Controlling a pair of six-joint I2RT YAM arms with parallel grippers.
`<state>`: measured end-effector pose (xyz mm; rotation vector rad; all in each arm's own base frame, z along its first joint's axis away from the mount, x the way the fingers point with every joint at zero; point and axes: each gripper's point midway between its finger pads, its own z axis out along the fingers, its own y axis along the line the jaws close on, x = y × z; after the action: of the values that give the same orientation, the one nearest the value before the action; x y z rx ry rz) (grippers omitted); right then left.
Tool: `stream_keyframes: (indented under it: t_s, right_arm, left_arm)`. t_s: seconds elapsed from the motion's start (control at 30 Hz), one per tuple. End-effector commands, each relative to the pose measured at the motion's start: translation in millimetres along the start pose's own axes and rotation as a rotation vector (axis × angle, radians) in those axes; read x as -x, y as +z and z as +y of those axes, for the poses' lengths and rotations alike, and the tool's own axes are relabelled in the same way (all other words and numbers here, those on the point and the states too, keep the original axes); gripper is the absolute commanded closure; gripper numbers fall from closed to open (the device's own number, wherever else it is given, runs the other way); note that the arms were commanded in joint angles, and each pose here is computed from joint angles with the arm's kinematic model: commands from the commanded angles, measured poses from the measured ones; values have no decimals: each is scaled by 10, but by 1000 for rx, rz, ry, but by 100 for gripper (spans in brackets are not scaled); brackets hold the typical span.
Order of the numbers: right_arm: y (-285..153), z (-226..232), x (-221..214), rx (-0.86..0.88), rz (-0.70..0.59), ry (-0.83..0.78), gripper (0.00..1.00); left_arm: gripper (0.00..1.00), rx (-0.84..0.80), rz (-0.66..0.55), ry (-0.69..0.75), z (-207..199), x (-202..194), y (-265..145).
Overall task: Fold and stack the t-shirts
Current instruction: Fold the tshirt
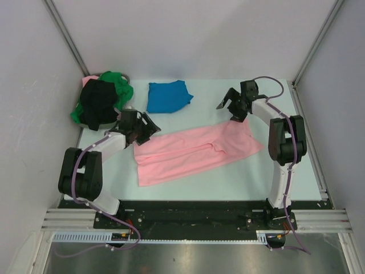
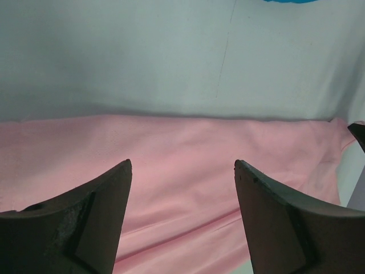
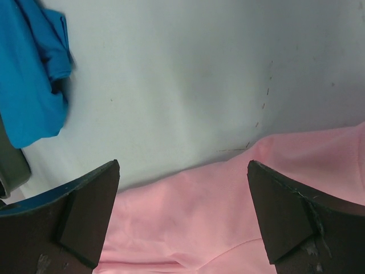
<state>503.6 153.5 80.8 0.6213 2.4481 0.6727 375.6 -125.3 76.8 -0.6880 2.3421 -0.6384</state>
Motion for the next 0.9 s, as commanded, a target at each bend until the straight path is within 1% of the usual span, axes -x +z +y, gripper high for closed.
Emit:
stream_keyframes:
  t_s: [0.0, 0.17, 0.3, 0.33, 0.4, 0.43, 0.63, 0.73, 0.87]
  right_arm:
    - [-89, 16, 0, 5, -13, -47, 1]
    - [9, -344, -91, -89, 6, -32, 1]
    - [4, -601, -80, -191, -13, -55, 1]
    - [-25, -674, -20, -234, -44, -61, 1]
    - [-86, -802, -1, -304, -61, -73, 1]
    - [-134, -900, 57, -365, -96, -86, 1]
    - [-357, -1240, 160, -575, -171, -124, 0]
    - [-475, -1265, 233, -611, -219, -128, 0]
    - [-754, -887, 383, -523, -325, -150, 0]
  left_arm:
    - [23, -38, 23, -10, -128, -25, 91]
    - [23, 8, 45, -19, 56, -154, 202]
    - [23, 45, 55, -15, 185, -217, 232]
    - [23, 55, 54, -14, 226, -232, 231]
    - [23, 67, 47, -11, 257, -228, 222]
    - [23, 75, 48, -10, 286, -245, 219]
    - [23, 96, 45, -7, 355, -271, 196]
    - [23, 97, 44, -1, 354, -266, 184]
    - [23, 84, 28, 2, 289, -207, 111]
